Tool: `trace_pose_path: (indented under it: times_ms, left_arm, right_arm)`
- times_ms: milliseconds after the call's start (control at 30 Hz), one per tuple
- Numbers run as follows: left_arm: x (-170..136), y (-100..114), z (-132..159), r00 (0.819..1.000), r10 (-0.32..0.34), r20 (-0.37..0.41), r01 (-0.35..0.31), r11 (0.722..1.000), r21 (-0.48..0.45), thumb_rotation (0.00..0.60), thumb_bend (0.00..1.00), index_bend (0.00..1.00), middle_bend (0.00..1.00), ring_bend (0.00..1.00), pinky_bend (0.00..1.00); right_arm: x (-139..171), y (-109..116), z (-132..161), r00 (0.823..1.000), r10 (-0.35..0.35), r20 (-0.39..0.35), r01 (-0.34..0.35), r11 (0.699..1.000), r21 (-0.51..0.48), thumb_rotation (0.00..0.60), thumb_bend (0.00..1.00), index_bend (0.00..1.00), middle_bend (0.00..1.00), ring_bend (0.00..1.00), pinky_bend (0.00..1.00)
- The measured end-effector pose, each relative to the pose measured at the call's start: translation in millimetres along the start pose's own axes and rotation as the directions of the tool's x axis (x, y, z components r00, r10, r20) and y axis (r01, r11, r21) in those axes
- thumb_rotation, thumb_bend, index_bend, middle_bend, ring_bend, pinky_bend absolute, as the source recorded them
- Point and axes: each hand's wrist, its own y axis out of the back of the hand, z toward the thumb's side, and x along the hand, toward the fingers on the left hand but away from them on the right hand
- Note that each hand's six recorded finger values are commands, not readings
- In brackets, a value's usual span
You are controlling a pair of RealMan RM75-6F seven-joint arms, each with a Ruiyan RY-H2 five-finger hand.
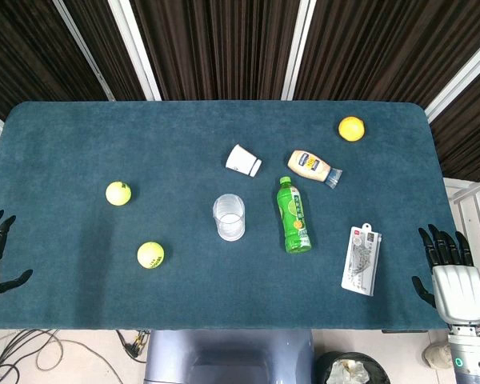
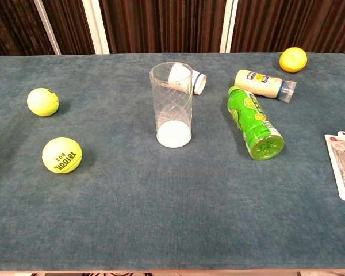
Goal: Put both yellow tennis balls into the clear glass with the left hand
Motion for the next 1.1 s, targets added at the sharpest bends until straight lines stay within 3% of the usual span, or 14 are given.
trace_pose_path:
  times_ms: [700,867,1100]
  left_arm:
    - [-5.4,2.2,9.5,0.999,0.011,0.045,-0.010,1.000,-0.009,0.600,0.01,0.10,0.00,0.00,0.00]
    - [-2.3,3.4,25.7,0.992,0.007,0.130,-0.002,0.999,-0.040,0.600,0.00,0.10,0.00,0.00,0.02]
    - [15.7,4.0,68.7,0.957,-0.052,0.287,0.064,0.997,-0.032,0.600,0.00,0.10,0.00,0.00,0.06]
  right_arm:
    - [3.6,13.1,-1.6,0.999,-0.033,0.004,0.033,0.999,-0.016,0.600,0.34,0.03,0.07,0.12,0.06]
    - [3.8,14.1,-3.4,0.999,-0.033,0.013,0.034,0.999,-0.015,0.600,0.34,0.03,0.07,0.12,0.06]
    - [3.4,11.1,-2.2,1.000,-0.021,0.010,0.022,1.000,-0.009,0.600,0.34,0.03,0.08,0.12,0.06]
